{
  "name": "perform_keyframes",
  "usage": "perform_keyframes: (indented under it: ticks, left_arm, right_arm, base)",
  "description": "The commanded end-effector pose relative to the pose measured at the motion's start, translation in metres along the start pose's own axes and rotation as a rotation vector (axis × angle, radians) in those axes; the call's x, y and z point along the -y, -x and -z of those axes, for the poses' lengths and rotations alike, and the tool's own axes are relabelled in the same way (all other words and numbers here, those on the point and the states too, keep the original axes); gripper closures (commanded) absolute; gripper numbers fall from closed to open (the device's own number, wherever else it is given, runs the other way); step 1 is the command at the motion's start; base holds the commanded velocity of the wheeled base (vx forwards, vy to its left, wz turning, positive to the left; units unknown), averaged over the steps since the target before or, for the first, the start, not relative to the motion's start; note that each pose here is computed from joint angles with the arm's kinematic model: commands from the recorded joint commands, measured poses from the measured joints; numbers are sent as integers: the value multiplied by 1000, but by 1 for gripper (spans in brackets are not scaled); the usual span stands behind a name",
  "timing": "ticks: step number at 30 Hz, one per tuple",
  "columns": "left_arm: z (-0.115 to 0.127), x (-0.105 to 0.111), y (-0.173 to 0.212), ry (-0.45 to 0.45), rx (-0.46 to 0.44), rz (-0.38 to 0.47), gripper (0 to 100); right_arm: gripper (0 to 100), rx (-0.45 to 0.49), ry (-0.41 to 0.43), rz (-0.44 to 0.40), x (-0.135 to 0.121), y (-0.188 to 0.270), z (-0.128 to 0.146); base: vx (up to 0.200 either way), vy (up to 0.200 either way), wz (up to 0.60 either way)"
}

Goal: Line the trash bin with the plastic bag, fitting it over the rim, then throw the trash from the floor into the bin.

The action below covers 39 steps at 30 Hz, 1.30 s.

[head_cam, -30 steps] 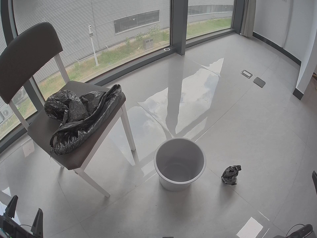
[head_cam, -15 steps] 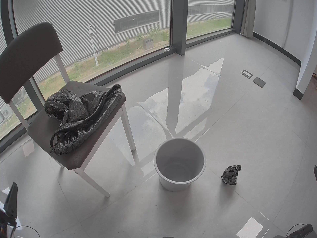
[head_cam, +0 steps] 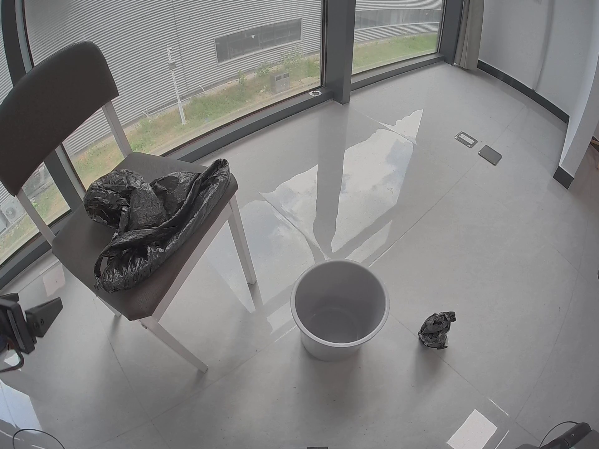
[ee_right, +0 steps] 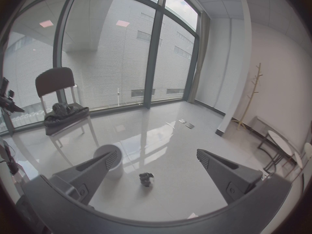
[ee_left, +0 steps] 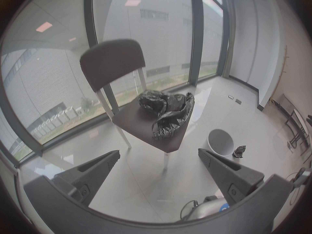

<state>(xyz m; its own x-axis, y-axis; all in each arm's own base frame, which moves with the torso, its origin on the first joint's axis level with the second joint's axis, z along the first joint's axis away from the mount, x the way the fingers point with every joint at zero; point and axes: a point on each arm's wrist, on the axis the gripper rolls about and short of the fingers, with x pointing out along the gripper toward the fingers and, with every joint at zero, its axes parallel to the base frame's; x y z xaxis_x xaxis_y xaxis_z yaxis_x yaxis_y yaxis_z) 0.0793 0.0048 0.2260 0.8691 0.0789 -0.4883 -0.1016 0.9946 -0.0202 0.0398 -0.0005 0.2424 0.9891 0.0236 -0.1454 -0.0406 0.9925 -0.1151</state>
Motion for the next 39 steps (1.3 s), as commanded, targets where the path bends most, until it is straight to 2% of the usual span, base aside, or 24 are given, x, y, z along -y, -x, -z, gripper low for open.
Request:
perform_keyframes:
  ticks: [1,8,11,13,19,25,28,33,39]
  left_arm:
    - [-31,-10,-52,83,-174,-31,0]
    - [-35,-12,-79,120,-256,-32,0]
    - [-37,-11,-87,150,-275,-19,0]
    - [-41,-11,-92,163,-282,15,0]
    - [-44,-13,-126,175,-341,28,0]
    - [-45,-18,-166,177,-323,17,0]
    - [-48,-19,-179,176,-315,23,0]
    - [-46,-25,-204,196,-353,10,0]
    - [-46,-35,-222,220,-333,25,0]
  right_arm:
    - [0,0,-27,-154,-6,-30,-19]
    - [0,12,-32,-194,-8,-45,-34]
    - [0,77,-131,-325,-14,-42,-49]
    - [0,83,-161,-357,-16,-40,-53]
    - [0,32,-148,-341,-17,-41,-46]
    - [0,18,-146,-322,-17,-41,-45]
    - [0,17,-147,-322,-17,-41,-44]
    - [0,13,-148,-319,-17,-41,-44]
    - [0,16,-148,-310,-16,-41,-44]
  base:
    - [0,0,0]
    - [0,0,0]
    - [0,0,0]
    - [0,0,0]
    - [0,0,0]
    - [0,0,0]
    - [0,0,0]
    - [0,0,0]
    - [0,0,0]
